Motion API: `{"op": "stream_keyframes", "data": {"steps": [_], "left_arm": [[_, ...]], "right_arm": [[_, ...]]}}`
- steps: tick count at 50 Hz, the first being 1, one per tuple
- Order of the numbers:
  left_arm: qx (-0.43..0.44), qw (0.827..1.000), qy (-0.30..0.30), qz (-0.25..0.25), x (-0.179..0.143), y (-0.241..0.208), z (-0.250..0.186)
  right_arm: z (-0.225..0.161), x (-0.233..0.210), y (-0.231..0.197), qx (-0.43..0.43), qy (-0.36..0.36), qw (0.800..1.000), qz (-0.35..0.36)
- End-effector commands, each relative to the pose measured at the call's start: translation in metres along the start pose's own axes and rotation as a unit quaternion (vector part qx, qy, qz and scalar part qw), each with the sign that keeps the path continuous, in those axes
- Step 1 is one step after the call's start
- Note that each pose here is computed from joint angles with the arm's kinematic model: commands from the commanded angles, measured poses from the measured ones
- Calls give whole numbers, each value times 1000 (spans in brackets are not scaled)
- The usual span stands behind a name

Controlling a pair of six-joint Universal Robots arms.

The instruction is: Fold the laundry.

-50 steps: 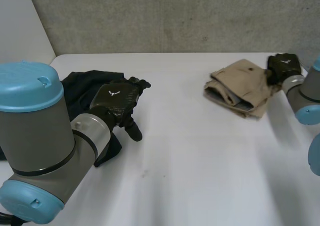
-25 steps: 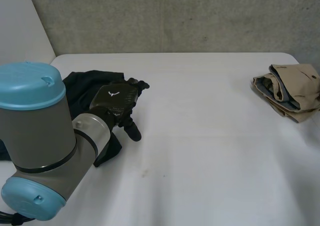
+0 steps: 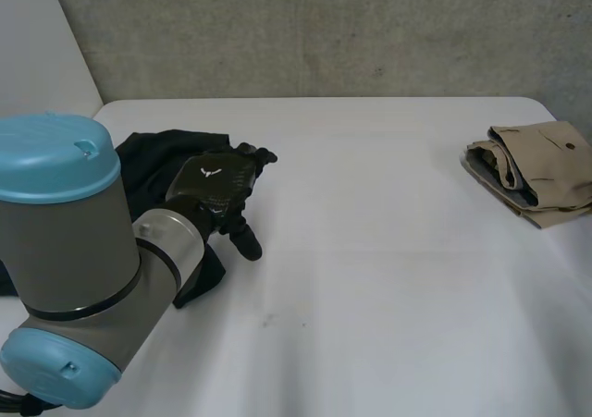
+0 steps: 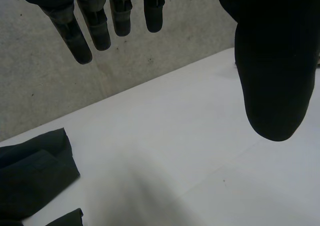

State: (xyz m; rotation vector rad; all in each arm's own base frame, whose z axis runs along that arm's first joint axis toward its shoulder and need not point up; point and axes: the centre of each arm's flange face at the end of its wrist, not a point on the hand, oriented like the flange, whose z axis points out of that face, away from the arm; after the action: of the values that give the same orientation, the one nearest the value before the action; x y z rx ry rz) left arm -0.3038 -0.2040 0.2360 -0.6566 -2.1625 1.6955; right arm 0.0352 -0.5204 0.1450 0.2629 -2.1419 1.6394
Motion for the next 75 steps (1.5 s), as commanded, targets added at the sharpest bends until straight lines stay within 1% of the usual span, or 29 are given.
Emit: {"op": "stream_keyframes", "data": {"steps": [1, 3, 4, 7, 8, 11, 15, 16, 18, 19, 22, 23, 25, 26, 27, 29, 30, 33, 34, 38, 42, 46, 48, 51, 54, 63, 67, 71, 75], "left_arm": [[6, 1000, 1, 0, 0, -4, -3], [16, 1000, 0, -1, -1, -10, -6], [19, 1000, 0, -1, -1, -11, -7], [30, 1000, -3, -3, -3, -18, -9], [35, 999, -4, -4, -4, -20, -10], [54, 998, -11, -6, -8, -29, -12], [79, 997, -16, -9, -12, -40, -15], [83, 996, -18, -9, -13, -41, -15], [93, 995, -21, -10, -15, -46, -17], [95, 995, -23, -10, -17, -47, -17], [103, 994, -31, -12, -22, -51, -19], [104, 994, -34, -12, -24, -52, -19], [103, 994, -41, -13, -29, -51, -20], [102, 994, -43, -13, -30, -51, -20], [102, 994, -46, -13, -32, -51, -20], [100, 993, -56, -12, -39, -49, -20], [98, 993, -60, -11, -42, -48, -20], [90, 993, -77, -12, -53, -45, -17], [88, 993, -80, -12, -55, -44, -16], [78, 992, -103, -12, -71, -39, -12], [61, 989, -136, 5, -94, -33, -7], [26, 984, -167, 48, -115, -19, -1], [-8, 980, -180, 82, -126, -4, 4], [-44, 974, -192, 108, -140, 14, 9], [-79, 970, -195, 123, -148, 31, 14], [-153, 967, -165, 123, -149, 77, 32], [-169, 965, -161, 120, -149, 90, 37], [-167, 965, -163, 119, -152, 97, 45], [-134, 967, -174, 126, -155, 91, 52]], "right_arm": [[-6, 51, -23, 10, 58, 998, -38], [-10, 63, -35, 21, 77, 996, -42], [-15, 73, -50, 35, 91, 994, -42], [-25, 85, -73, 59, 109, 992, -35], [-33, 92, -89, 76, 118, 990, -32], [-42, 97, -108, 106, 124, 986, -16], [-72, 68, -148, 166, 74, 982, 45], [-89, 50, -163, 188, 33, 979, 70], [-105, 36, -173, 202, -12, 975, 92], [-120, 23, -180, 210, -57, 970, 109], [-143, 3, -182, 210, -122, 962, 126], [-161, -11, -182, 210, -163, 955, 129], [-185, -33, -184, 216, -211, 945, 126], [-198, -47, -183, 218, -238, 938, 122], [-218, -68, -179, 222, -278, 927, 117], [-239, -88, -171, 223, -317, 915, 111], [-258, -107, -160, 222, -353, 903, 105], [-289, -121, -149, 229, -390, 887, 97], [-305, -127, -141, 228, -409, 879, 93], [-337, -146, -113, 209, -451, 865, 76], [-358, -158, -86, 189, -476, 858, 43], [-367, -163, -64, 172, -480, 860, 4], [-368, -163, -56, 166, -479, 862, -10], [-368, -162, -45, 158, -479, 863, -26], [-370, -163, -37, 149, -481, 863, -32], [-372, -163, -26, 139, -483, 864, -34], [-371, -163, -25, 138, -482, 865, -34], [-368, -161, -25, 136, -478, 867, -32], [-368, -160, -26, 138, -476, 868, -33]]}}
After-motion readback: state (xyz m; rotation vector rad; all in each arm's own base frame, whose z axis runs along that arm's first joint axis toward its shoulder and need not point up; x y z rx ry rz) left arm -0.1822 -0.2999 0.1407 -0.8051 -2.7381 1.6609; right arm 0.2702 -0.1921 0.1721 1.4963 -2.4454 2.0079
